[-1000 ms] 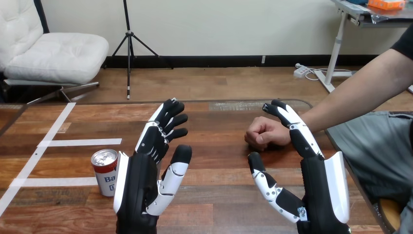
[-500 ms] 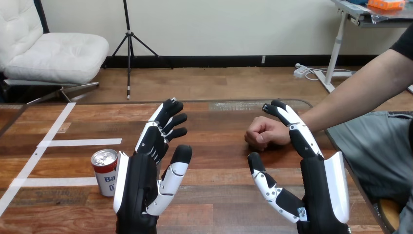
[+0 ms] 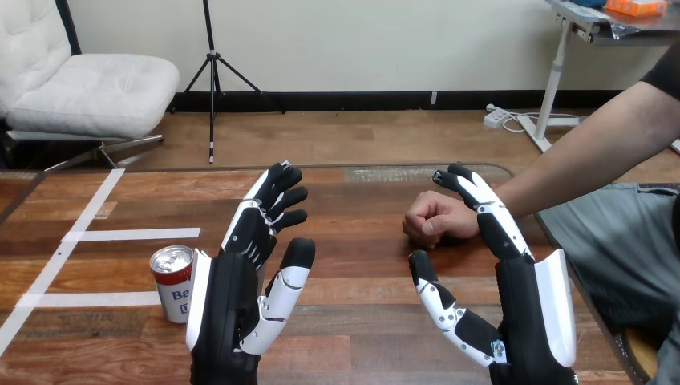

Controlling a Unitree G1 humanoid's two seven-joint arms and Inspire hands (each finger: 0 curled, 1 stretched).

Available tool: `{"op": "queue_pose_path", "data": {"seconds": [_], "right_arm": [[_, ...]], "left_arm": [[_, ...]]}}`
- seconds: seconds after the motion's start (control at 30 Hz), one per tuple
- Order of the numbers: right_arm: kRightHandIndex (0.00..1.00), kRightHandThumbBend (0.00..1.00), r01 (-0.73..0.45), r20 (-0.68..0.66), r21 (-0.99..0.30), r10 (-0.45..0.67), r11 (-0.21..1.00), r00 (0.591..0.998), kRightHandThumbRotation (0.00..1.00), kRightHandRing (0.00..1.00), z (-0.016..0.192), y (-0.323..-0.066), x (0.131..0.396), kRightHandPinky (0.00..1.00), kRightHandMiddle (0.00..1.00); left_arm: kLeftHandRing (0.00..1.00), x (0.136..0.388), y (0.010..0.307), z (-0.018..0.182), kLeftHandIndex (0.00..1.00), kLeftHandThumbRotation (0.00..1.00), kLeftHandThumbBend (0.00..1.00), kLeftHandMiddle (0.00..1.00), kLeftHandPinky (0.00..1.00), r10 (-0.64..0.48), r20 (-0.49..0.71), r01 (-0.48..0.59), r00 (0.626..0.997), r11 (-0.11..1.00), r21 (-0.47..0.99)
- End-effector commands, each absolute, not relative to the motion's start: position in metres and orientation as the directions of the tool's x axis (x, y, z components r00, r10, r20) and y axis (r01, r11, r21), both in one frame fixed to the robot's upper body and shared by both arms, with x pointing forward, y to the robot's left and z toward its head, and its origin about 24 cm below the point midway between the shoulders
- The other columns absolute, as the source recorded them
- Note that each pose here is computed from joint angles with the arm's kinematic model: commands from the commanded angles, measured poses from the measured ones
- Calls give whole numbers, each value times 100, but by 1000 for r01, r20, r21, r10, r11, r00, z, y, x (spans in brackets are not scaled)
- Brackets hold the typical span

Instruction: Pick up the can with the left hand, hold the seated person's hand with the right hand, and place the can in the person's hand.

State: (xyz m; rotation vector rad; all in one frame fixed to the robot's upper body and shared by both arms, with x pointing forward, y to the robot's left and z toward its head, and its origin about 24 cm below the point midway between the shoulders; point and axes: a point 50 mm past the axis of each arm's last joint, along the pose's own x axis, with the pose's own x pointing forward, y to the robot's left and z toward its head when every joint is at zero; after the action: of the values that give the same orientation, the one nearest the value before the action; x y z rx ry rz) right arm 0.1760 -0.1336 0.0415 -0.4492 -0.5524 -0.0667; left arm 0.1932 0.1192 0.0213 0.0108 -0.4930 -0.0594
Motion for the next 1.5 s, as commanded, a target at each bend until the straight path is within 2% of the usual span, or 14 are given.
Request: {"op": "queue_pose_path", "data": {"seconds": [0.0, 0.13, 0.33, 0.5, 0.8, 1.1, 1.47], "right_arm": [[83, 34, 206, 584, -363, 49, 909, 811, 17, 89, 55, -134, 187, 85, 90], [83, 34, 208, 583, -367, 50, 907, 811, 17, 89, 55, -134, 187, 85, 90], [83, 34, 208, 584, -369, 52, 906, 810, 17, 89, 55, -135, 188, 85, 90], [83, 34, 208, 583, -369, 51, 906, 811, 17, 89, 55, -135, 188, 85, 90], [83, 34, 199, 581, -363, 54, 910, 812, 16, 89, 55, -134, 189, 85, 90], [83, 34, 201, 576, -367, 52, 908, 816, 17, 90, 55, -134, 190, 87, 90], [83, 34, 196, 573, -371, 57, 908, 818, 18, 91, 54, -134, 190, 88, 90]], "left_arm": [[83, 201, 120, 38, 87, 73, 56, 87, 77, -53, 560, 51, 827, 999, 20], [84, 202, 124, 39, 87, 69, 56, 87, 78, -32, 573, 23, 819, 999, 23], [85, 203, 130, 42, 88, 58, 58, 88, 80, -4, 584, -19, 812, 999, 33], [88, 203, 134, 45, 89, 45, 59, 89, 84, 10, 597, -46, 802, 998, 46], [90, 203, 143, 53, 89, 28, 62, 90, 85, 34, 640, -103, 767, 992, 72], [91, 202, 151, 59, 88, 21, 64, 91, 84, 32, 680, -148, 733, 983, 112], [92, 201, 160, 67, 86, 19, 68, 91, 87, 63, 721, -233, 690, 963, 138]]}}
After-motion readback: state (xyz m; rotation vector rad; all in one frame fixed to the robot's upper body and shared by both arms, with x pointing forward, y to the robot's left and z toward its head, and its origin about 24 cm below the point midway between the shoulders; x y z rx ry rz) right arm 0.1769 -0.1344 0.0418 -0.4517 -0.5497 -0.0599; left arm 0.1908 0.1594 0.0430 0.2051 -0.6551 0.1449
